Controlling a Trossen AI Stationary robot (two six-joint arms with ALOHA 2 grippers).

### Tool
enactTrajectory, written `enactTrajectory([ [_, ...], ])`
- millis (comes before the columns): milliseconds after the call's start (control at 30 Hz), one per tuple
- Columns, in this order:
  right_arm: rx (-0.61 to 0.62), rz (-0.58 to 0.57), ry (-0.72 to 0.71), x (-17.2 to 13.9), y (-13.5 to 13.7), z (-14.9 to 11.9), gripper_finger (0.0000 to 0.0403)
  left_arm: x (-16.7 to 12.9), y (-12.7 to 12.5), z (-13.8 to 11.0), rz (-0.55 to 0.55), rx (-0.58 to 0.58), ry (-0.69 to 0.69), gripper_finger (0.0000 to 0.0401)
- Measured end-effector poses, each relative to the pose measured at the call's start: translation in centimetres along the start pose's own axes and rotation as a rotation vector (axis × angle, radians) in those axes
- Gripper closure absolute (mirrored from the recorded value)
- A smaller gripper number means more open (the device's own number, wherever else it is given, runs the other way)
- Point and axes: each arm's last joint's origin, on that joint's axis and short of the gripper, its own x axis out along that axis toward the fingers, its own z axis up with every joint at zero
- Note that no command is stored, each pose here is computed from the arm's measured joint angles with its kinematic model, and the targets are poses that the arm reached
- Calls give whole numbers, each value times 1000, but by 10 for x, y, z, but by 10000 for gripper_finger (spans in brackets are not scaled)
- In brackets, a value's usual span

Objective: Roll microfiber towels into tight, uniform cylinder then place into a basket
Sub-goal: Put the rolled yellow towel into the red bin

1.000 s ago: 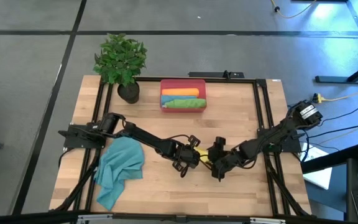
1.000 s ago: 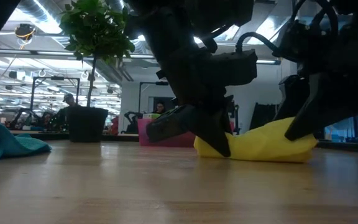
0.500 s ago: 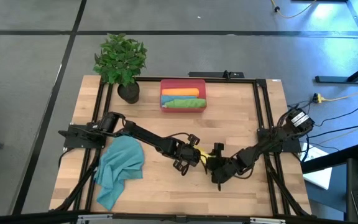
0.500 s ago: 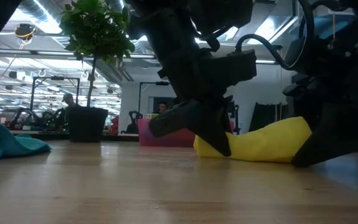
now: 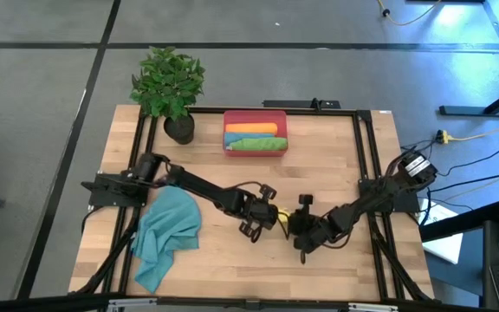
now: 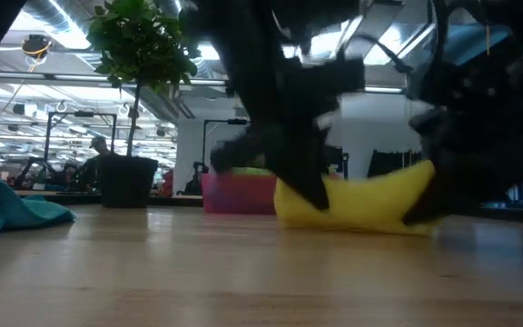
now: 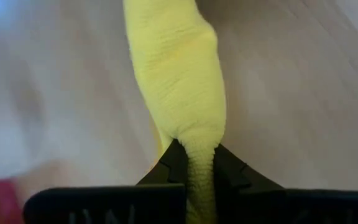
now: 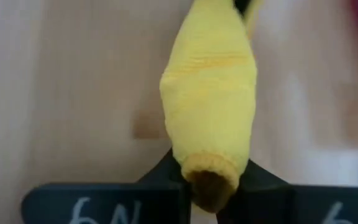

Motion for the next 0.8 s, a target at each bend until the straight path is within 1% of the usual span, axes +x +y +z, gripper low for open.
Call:
enactTrajectory([
  [67, -28, -48, -8, -6, -7, 11, 367, -15, 10, -1, 21, -9, -2, 385],
  [200, -62, -152, -16, -20, -36, 36, 369, -45, 33, -6, 113, -17, 18, 385],
  [300, -63, -200, -21, -31, -69, 51, 369, -67, 56, -14, 185, -38, 41, 385],
  [500, -20, -222, -69, -45, -147, 68, 369, -98, 103, -36, 298, -76, 59, 385],
  [600, -12, -223, -124, -41, -185, 74, 369, -105, 127, -53, 342, -85, 94, 385],
  [733, -9, -217, -153, -21, -229, 72, 369, -98, 159, -81, 357, -120, 165, 385],
  [800, 2, -221, -151, -10, -249, 68, 369, -93, 174, -95, 347, -145, 172, 385],
])
